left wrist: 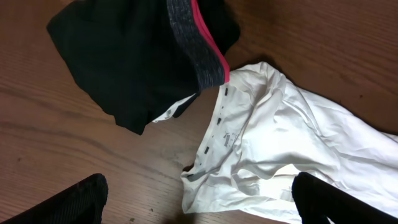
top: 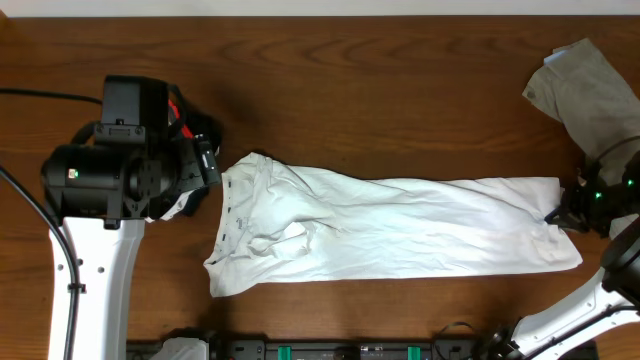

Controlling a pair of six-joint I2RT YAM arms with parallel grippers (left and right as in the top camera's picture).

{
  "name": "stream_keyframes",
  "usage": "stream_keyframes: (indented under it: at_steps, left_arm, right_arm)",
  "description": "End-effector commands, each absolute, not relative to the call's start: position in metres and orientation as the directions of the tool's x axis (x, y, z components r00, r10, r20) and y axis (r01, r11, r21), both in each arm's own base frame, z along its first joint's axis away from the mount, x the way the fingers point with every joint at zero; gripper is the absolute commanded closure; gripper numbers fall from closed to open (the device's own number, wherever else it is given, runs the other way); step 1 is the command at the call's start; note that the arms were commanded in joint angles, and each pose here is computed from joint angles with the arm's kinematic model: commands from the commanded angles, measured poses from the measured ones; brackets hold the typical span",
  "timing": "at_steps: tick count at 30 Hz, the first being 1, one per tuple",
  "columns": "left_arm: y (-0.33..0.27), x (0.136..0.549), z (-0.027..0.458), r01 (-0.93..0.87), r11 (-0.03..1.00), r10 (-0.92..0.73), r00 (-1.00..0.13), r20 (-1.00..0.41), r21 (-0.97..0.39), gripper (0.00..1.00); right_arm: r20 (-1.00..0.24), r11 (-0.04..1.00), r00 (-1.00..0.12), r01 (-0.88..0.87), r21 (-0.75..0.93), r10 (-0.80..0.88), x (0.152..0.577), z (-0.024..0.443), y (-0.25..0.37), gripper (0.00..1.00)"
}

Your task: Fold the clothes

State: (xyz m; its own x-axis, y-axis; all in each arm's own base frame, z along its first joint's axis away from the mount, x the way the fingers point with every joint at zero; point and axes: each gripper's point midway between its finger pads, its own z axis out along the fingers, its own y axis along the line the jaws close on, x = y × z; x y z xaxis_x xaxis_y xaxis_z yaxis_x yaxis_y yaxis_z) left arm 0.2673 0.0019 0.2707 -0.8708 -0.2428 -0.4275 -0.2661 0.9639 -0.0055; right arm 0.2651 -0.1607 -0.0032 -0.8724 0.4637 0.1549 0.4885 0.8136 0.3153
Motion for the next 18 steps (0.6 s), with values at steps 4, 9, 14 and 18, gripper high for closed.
stream_keyframes:
  at_steps: [4,9,14,18]
  left_arm:
    - [0.006,0.267,0.273,-0.275,0.962,-0.245,-0.867,-0.434,0.005,0.04]
    - [0.006,0.267,0.272,-0.275,0.962,-0.245,-0.868,-0.431,0.006,0.04]
    - [0.006,0.266,0.272,-0.275,0.961,-0.245,-0.869,-0.430,0.007,0.04]
    - [0.006,0.266,0.272,-0.275,0.961,-0.245,-0.869,-0.430,0.007,0.04]
  right_arm:
    - [0.002,0.823,-0.850,0.510,0.252,0.526,0.296,0.044,-0.196,0.99]
    - [-0.127,0.818,-0.809,0.559,0.133,0.574,0.305,0.095,-0.227,0.99]
    - [-0.197,0.821,-0.796,0.555,0.135,0.572,0.312,0.126,-0.222,0.99]
    - [-0.191,0.853,-0.832,0.494,0.169,0.520,0.322,0.135,-0.192,0.99]
